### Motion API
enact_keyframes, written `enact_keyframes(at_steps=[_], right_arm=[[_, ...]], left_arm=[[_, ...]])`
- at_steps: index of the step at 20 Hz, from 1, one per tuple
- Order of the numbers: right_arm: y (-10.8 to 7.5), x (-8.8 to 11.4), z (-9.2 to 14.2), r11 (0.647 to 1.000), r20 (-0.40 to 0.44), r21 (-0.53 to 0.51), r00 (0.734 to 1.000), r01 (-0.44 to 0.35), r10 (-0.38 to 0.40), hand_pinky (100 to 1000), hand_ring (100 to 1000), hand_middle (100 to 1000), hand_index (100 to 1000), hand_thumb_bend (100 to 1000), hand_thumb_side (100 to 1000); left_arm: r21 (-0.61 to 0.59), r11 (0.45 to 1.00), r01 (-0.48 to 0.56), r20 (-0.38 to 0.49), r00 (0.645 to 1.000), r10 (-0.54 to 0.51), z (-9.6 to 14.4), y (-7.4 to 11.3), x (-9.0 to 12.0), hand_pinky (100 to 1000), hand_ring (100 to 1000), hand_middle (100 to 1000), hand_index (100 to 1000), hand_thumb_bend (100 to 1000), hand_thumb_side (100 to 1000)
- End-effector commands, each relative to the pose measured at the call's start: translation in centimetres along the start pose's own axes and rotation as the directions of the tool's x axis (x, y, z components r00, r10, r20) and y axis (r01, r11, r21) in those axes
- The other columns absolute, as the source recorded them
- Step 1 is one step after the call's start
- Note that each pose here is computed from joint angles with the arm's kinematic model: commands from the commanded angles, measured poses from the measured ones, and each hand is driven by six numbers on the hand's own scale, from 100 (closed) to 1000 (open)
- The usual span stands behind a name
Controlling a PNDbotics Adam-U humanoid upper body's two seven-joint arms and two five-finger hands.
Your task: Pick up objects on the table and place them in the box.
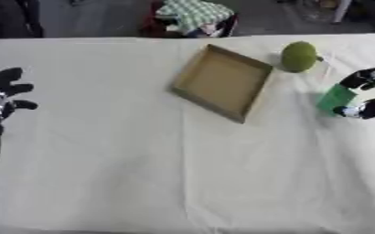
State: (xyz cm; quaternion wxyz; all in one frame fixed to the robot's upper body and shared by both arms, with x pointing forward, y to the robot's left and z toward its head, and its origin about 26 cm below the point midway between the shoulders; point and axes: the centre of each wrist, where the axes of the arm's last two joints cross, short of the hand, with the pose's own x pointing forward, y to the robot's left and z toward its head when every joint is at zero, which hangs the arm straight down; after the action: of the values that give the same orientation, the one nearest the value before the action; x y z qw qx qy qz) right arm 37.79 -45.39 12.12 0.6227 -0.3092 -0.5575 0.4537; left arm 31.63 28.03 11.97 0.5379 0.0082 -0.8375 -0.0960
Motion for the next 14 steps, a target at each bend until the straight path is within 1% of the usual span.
enact_keyframes(at_steps=[1,6,14], right_arm=[[-1.5,0.1,0.2,0.998,-0.009,-0.054,0.999,-0.038,0.037,840,801,640,756,475,206],[-1.1,0.0,-0.1,0.996,-0.014,-0.074,0.999,-0.045,0.045,840,801,653,779,463,217],[-0.5,-0.1,-0.4,0.997,-0.018,-0.065,0.999,-0.050,0.049,839,793,650,797,448,211]], left_arm=[[-0.010,1.000,0.009,0.020,1.000,-0.009,-0.3,0.2,0.5,597,736,793,735,157,625],[-0.011,1.000,0.008,0.020,1.000,-0.008,-0.2,0.2,0.5,597,736,793,735,155,626],[-0.012,1.000,0.007,0.022,1.000,-0.007,-0.3,0.2,0.5,598,736,793,735,153,626]])
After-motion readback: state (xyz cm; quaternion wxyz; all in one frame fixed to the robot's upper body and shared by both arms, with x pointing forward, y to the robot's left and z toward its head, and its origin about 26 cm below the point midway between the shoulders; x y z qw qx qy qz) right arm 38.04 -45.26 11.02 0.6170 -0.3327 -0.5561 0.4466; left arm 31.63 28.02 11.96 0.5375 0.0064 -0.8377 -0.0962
